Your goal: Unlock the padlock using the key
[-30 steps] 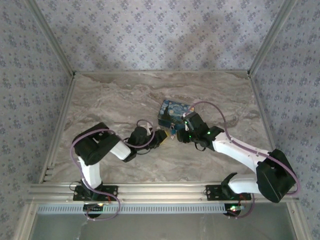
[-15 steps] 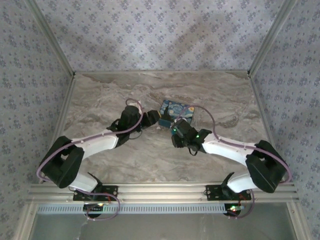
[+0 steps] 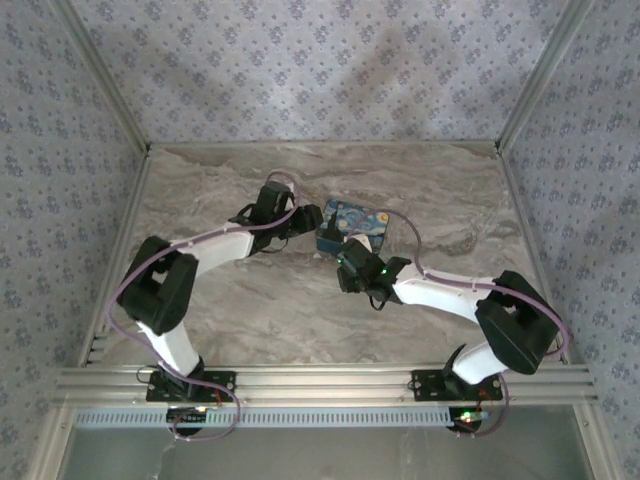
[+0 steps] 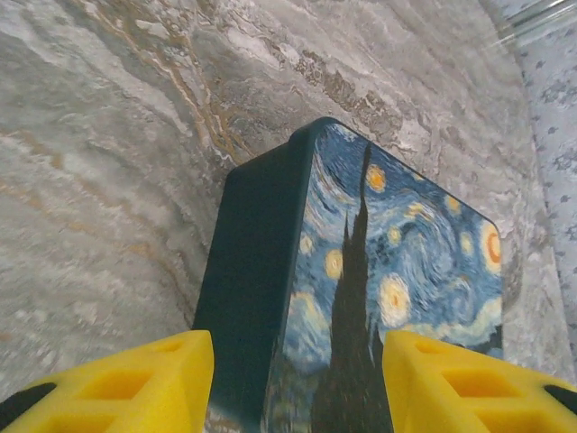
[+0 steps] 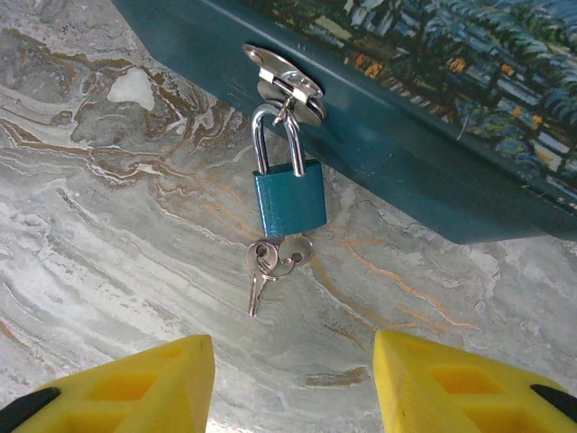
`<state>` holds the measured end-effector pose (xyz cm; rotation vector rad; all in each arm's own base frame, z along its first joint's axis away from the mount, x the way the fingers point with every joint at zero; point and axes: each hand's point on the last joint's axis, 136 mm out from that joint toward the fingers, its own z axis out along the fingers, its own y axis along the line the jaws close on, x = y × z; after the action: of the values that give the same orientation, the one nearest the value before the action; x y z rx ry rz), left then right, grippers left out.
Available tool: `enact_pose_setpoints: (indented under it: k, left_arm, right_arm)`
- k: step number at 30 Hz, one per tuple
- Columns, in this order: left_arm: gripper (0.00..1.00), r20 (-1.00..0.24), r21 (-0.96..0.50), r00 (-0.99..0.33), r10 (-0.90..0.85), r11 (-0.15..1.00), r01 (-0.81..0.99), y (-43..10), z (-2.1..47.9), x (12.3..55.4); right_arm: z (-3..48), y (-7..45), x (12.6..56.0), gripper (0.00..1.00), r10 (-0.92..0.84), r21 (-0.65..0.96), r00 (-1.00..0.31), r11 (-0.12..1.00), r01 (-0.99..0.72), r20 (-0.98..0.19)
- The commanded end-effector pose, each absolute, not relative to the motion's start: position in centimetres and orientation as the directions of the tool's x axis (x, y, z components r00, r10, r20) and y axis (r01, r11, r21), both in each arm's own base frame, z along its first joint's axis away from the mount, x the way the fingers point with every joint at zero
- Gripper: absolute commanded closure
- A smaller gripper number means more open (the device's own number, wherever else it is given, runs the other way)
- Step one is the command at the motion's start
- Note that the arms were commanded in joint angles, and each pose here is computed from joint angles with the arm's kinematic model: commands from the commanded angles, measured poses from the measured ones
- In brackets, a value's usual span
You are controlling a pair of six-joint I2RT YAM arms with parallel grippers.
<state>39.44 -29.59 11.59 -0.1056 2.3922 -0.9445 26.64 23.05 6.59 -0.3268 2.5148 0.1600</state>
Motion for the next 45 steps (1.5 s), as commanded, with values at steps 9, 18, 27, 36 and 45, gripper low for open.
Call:
enact_pose_setpoints:
  k: [9, 18, 27, 36, 45]
  left_arm:
    - [0.50, -0.419, -0.722, -0.885, -0.203, 0.666, 0.190, -33.4, 11.6, 38.8]
    - [0.51, -0.407, -0.744, -0.886, -0.223, 0.644, 0.180, -33.4, 11.8, 37.1]
    - [0.51, -0.421, -0.736, -0.876, -0.235, 0.654, 0.178, -32.8, 12.2, 37.0]
    - [0.51, -0.415, -0.743, -0.877, -0.245, 0.647, 0.171, -32.8, 12.1, 37.4]
    - [0.51, -0.412, -0.746, -0.875, -0.253, 0.646, 0.164, -32.7, 11.9, 37.6]
  right_arm:
    - [6.3, 22.4, 27.3, 0.48, -0.185, 0.036, -0.813, 0.969, -0.244, -0.552]
    - [5.4, 22.8, 28.6, 0.47, -0.209, -0.019, -0.811, 0.971, -0.238, -0.547]
    - [4.9, 22.6, 29.0, 0.51, -0.204, -0.105, -0.818, 0.979, -0.174, -0.538]
    - [3.8, 22.7, 28.8, 0.56, -0.196, -0.153, -0.833, 0.979, -0.136, -0.517]
    - [2.5, 22.8, 29.0, 0.61, -0.207, -0.178, -0.848, 0.975, -0.135, -0.488]
